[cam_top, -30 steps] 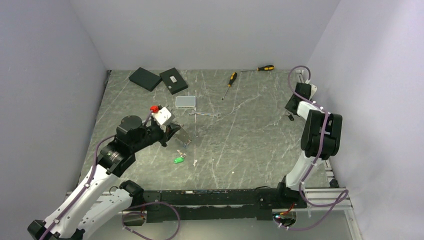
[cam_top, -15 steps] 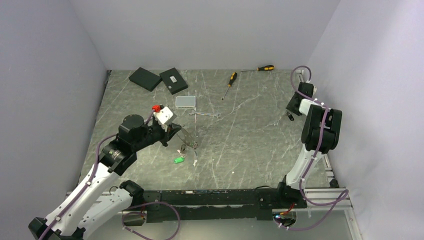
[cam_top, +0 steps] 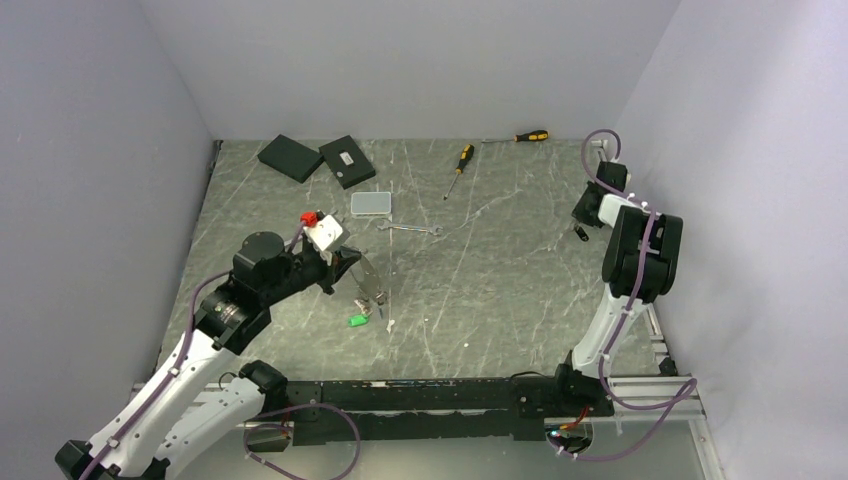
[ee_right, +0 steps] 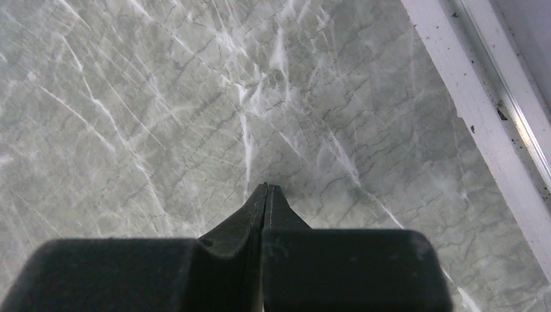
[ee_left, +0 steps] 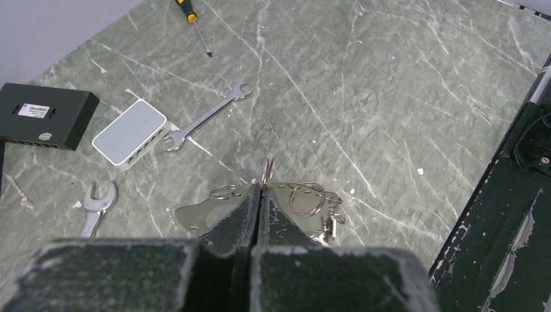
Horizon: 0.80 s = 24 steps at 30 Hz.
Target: Put the keys on the keyring
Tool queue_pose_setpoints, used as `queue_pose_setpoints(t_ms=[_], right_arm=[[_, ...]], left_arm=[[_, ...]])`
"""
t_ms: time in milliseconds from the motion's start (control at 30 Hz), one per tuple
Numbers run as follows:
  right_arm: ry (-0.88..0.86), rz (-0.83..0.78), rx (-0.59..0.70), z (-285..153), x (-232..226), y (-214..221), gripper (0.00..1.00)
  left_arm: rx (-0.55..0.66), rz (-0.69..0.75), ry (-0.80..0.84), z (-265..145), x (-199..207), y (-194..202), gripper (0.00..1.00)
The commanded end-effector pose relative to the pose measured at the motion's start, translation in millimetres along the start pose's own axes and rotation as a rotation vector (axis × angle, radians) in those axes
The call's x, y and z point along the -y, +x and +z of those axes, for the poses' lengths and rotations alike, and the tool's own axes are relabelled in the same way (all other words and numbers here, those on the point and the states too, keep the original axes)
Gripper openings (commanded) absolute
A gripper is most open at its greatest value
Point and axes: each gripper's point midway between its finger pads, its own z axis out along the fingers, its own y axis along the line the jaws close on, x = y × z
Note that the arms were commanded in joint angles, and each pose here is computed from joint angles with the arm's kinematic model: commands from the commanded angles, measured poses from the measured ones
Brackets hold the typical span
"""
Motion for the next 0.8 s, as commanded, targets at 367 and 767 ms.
queue_pose_setpoints(t_ms=[367,767], right_arm=[[-0.224,-0.202,0.266,-101,-117,-40,0.0],[0.005,-0.212,0.164,-71,-57,-23,0.56]], left_arm=[[0.069,0.019,-0.004,0,-1,-18,0.0],[0.076,0.016,0.013,-1,2,-20,0.0]])
